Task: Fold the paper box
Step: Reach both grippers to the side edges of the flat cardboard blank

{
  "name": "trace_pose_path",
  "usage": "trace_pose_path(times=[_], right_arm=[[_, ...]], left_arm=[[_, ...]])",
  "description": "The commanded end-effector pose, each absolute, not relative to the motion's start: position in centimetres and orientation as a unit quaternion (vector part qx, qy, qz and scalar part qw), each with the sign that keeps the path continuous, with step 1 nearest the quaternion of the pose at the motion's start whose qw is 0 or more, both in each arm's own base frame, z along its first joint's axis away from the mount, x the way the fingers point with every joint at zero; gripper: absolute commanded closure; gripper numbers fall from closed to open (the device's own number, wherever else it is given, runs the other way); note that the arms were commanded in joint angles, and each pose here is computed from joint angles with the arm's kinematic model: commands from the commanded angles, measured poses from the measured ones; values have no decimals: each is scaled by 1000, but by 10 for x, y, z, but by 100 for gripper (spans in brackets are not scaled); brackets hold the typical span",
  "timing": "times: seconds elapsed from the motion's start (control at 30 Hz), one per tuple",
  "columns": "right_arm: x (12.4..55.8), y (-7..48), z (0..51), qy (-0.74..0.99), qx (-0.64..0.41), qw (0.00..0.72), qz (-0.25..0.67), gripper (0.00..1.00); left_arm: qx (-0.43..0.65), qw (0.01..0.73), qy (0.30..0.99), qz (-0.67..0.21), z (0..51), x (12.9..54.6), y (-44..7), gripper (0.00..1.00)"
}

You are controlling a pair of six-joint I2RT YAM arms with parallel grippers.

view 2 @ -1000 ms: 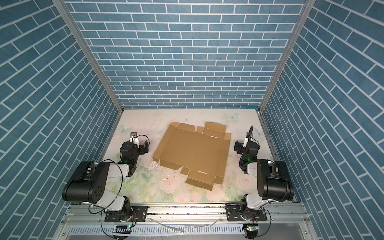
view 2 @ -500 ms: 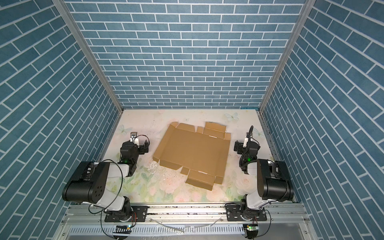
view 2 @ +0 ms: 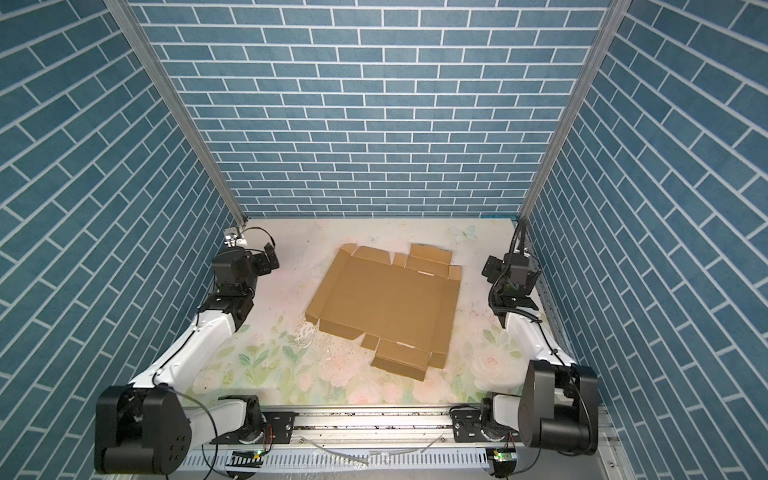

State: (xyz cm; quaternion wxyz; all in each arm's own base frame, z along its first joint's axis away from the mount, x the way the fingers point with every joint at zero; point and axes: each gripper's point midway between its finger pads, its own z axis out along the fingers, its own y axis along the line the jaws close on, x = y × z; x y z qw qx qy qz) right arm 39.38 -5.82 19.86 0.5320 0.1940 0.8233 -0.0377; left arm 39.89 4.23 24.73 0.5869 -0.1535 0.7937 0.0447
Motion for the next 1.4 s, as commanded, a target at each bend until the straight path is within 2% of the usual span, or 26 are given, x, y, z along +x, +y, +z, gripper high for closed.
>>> trace_pose_path(times=[0.0,0.1,0.27,0.53,0.77,1.37], right_arm=[[353,-39,147,880,244,406,16,1],[338,-25,139,893,242,380,25,1],[320,3,129,911,209,353,36,1],[310,33,119,926,184,322,62,2],[305,44,108,934,172,305,74,6],[310,63,99,940,151,292,97,11]], left_arm=[[-192,439,878,-20,169,374,28,1],[-175,425,885,-70,172,380,5,1],[-126,392,905,-108,175,387,-33,0],[-45,310,933,-177,141,419,-95,0],[29,235,960,-150,99,438,-146,0],[30,197,973,-115,46,445,-149,1]])
